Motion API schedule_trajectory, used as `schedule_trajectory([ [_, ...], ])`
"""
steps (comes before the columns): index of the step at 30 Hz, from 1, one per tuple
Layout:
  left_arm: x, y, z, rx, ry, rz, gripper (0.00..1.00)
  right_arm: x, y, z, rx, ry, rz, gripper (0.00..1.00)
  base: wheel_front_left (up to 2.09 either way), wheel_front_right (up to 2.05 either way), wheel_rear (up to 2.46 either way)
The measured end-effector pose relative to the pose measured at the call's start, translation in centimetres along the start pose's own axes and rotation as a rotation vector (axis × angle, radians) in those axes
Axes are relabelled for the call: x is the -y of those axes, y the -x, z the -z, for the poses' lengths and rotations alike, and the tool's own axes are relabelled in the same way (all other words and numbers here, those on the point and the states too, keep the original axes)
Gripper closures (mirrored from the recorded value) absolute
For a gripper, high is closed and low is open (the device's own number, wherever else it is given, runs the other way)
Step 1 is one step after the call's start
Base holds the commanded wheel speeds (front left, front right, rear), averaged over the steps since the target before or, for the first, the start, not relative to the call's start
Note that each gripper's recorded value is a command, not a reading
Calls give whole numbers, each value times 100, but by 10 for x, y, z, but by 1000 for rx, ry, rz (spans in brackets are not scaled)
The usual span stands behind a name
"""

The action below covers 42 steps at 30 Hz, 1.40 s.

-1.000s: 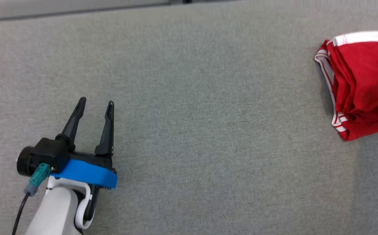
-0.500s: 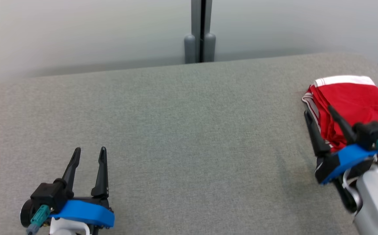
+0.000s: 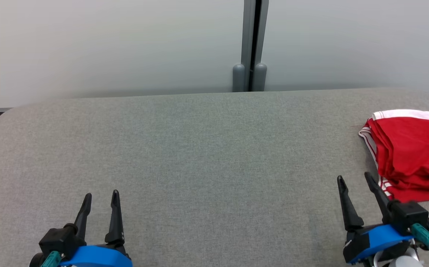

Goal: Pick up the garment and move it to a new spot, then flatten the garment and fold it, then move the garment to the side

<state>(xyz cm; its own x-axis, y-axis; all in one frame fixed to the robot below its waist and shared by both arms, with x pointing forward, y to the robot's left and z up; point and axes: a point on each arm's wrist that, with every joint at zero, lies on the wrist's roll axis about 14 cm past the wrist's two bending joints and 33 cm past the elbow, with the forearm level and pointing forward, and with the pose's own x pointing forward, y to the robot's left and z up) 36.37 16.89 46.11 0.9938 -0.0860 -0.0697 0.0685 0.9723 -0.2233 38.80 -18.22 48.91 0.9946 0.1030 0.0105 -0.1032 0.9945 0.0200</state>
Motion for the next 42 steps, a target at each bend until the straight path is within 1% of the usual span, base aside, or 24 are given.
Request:
schedule_trajectory([
  [10,-5,4,10,-36,22,-22,0,-6,10,8,-44,-11,11,0,0,0,0],
  [17,-3,0,10,-50,-2,-4,0,-6,14,12,-64,-11,15,0,0,0,0],
  [42,2,-5,6,-44,-10,16,0,-2,14,10,-53,-31,41,0,0,0,0],
])
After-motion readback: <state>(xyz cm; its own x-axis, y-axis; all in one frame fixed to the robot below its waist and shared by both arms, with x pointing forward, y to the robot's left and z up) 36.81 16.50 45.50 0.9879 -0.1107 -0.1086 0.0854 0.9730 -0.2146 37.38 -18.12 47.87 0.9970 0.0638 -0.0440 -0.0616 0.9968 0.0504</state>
